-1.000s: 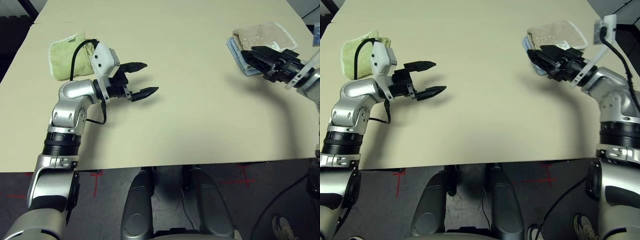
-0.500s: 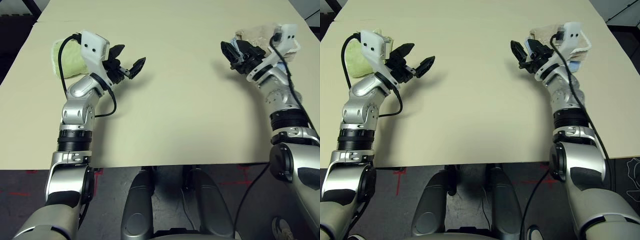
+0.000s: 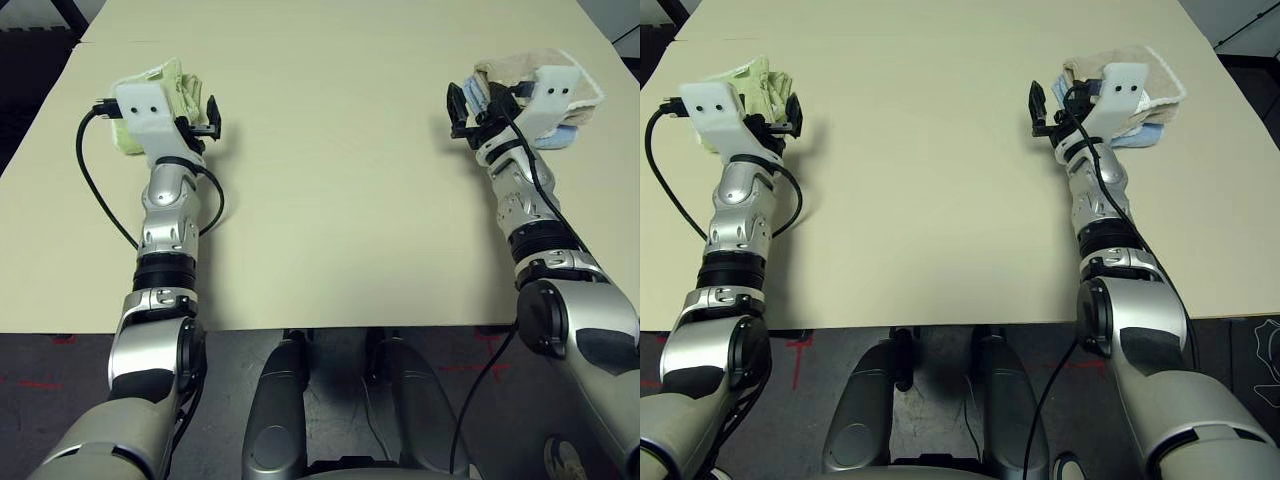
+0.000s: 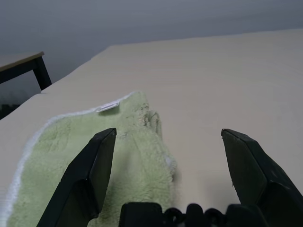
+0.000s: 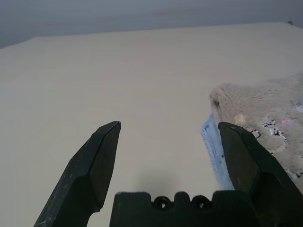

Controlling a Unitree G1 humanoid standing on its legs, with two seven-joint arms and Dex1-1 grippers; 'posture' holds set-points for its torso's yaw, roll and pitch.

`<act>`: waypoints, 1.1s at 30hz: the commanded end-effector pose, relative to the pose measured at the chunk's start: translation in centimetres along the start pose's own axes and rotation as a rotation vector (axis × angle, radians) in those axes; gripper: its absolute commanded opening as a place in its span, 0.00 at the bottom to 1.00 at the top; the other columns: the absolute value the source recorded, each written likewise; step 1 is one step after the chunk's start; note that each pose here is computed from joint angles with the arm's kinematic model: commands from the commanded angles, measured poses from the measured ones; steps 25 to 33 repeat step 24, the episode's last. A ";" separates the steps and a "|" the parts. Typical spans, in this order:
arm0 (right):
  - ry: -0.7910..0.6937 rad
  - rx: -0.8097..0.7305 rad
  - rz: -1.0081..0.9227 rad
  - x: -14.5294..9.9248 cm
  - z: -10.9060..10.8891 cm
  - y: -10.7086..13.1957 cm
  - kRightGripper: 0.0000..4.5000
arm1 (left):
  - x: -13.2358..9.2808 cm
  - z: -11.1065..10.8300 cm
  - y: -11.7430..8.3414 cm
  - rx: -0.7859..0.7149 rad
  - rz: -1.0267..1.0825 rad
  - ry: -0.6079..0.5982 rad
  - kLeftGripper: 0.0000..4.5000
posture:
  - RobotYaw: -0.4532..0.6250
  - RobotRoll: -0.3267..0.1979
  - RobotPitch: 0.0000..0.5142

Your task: Fold the towel and set it aside.

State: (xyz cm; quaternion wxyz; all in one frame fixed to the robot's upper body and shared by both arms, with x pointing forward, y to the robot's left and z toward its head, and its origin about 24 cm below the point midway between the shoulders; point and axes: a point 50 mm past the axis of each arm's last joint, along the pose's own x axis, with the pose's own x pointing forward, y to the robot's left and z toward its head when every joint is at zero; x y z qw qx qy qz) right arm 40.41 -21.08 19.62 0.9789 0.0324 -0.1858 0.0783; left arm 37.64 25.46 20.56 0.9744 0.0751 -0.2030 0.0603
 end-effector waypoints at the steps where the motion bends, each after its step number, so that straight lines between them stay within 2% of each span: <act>1: -0.003 -0.018 -0.058 -0.7 -0.5 -0.8 1.00 | -0.8 -1.3 0.6 0.010 -0.024 0.032 1.00 | 0.44 0.62 0.48; 9: -0.007 -0.042 -0.139 -0.5 -0.4 -0.9 1.00 | -0.6 -1.6 0.5 -0.020 -0.071 0.060 1.00 | 0.43 0.62 0.52; 19: 0.056 -0.015 -0.111 -0.6 -1.7 -0.2 1.00 | -0.5 -2.3 0.8 -0.007 -0.066 0.089 1.00 | 0.43 0.62 0.50; 33: 0.057 0.000 -0.134 -0.6 -1.7 -0.5 1.00 | -0.3 -1.8 1.3 0.016 -0.029 0.062 1.00 | 0.43 0.62 0.48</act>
